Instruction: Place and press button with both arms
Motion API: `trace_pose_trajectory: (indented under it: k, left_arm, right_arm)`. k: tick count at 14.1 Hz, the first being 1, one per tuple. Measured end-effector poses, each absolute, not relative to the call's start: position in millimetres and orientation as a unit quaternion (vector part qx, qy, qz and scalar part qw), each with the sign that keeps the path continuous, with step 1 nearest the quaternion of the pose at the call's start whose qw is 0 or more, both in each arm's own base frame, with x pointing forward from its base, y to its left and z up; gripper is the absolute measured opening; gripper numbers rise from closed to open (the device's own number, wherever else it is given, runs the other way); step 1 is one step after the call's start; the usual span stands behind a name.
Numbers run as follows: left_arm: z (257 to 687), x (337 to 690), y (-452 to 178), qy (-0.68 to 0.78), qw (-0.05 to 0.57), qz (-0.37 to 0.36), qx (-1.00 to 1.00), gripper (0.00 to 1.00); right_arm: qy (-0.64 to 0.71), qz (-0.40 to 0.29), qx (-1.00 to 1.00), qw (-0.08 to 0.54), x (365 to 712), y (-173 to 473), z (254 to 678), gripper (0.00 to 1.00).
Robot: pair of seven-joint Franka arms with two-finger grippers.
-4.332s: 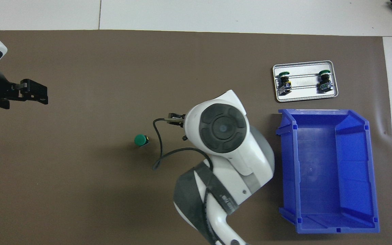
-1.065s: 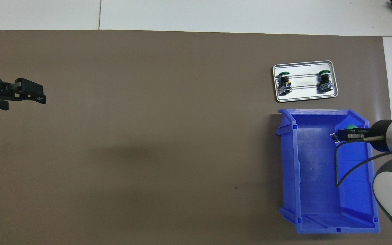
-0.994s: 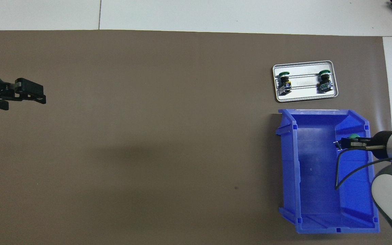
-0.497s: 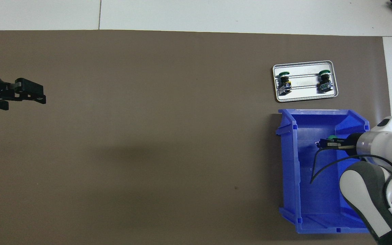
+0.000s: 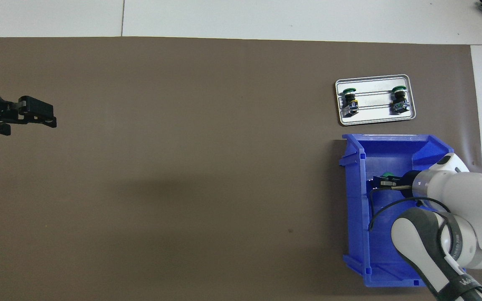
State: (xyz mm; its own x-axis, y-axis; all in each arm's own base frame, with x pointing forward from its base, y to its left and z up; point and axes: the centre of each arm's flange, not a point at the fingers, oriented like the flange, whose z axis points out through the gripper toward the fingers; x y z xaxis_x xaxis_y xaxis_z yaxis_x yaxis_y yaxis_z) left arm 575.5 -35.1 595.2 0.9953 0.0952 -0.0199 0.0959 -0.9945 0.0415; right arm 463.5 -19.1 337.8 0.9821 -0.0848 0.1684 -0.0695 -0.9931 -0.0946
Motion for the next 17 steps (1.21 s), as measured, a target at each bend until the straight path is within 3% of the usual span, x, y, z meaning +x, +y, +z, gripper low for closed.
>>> trace_pose_trajectory:
  k: [2,8,14,17]
  left_arm:
    - [595,575,-35,0.048,0.021,-0.009,0.999,1.00]
    - [595,575,-35,0.048,0.021,-0.009,0.999,1.00]
    - [595,575,-35,0.048,0.021,-0.009,0.999,1.00]
    - [595,575,-35,0.048,0.021,-0.009,0.999,1.00]
  right_arm:
    - [0.040,-0.089,-0.994,0.048,474,-22,360,0.99]
    - [0.054,-0.070,-0.995,0.044,502,-68,496,1.00]
    - [0.085,-0.025,-0.996,0.023,515,-72,623,1.00]
    - [0.093,-0.017,-0.995,0.009,525,-64,641,1.00]
